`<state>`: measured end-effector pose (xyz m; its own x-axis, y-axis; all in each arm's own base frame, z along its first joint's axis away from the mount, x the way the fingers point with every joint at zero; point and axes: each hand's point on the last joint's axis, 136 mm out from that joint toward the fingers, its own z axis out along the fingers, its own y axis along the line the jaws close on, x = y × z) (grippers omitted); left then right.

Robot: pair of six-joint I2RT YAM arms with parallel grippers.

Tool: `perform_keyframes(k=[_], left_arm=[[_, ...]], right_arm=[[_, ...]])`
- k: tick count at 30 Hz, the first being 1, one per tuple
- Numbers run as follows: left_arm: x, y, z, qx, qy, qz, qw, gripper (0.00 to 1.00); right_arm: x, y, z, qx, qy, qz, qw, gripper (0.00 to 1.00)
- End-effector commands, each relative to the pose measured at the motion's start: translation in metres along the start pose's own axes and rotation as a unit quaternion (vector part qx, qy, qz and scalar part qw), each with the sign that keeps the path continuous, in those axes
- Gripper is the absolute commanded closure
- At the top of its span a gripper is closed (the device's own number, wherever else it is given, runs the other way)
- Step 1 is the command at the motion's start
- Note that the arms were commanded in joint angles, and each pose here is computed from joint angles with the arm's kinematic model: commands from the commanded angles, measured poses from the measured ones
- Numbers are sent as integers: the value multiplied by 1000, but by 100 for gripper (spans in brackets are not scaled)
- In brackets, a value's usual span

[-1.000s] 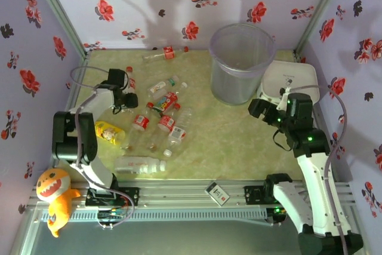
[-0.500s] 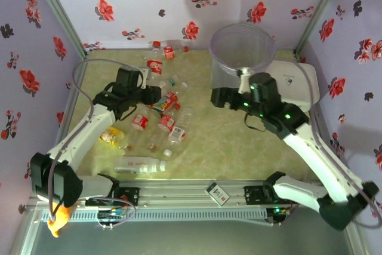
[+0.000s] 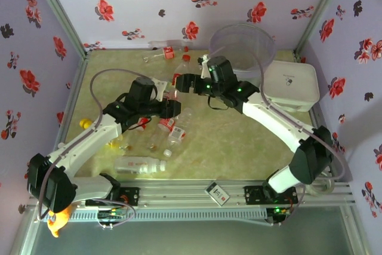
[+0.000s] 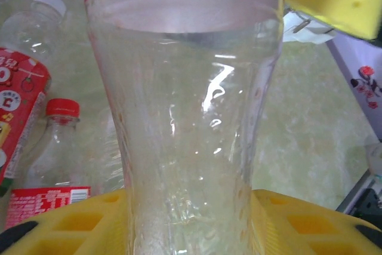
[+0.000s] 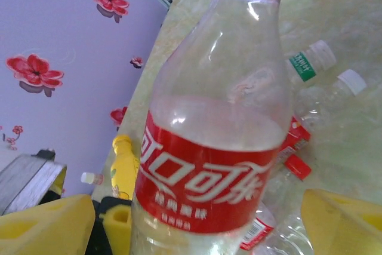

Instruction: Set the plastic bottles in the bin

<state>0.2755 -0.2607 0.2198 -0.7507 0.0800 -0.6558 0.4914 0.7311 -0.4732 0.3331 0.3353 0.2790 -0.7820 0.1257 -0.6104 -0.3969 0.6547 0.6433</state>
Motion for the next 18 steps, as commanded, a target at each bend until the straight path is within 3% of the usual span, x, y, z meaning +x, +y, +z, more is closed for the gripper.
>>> perform_keyframes(k=[1, 7, 13, 16, 18], left_arm=[[-12, -18, -5, 40, -29, 2, 999, 91], [-17, -24, -5, 55, -38, 7, 998, 91], [-19, -25, -4, 56, -39, 10, 998, 90], [-20, -24, -4, 55, -40, 10, 998, 79], [-22, -23, -5, 53, -43, 7, 998, 63]], right_arm=[[-16, 11, 9, -38, -13, 24, 999, 11], [-19, 12, 26, -65, 0, 41, 997, 15], [-20, 6, 32, -56, 4, 41, 998, 36], [-22, 7, 30, -53, 2, 36, 998, 41], [-23, 8, 30, -51, 3, 30, 998, 44]])
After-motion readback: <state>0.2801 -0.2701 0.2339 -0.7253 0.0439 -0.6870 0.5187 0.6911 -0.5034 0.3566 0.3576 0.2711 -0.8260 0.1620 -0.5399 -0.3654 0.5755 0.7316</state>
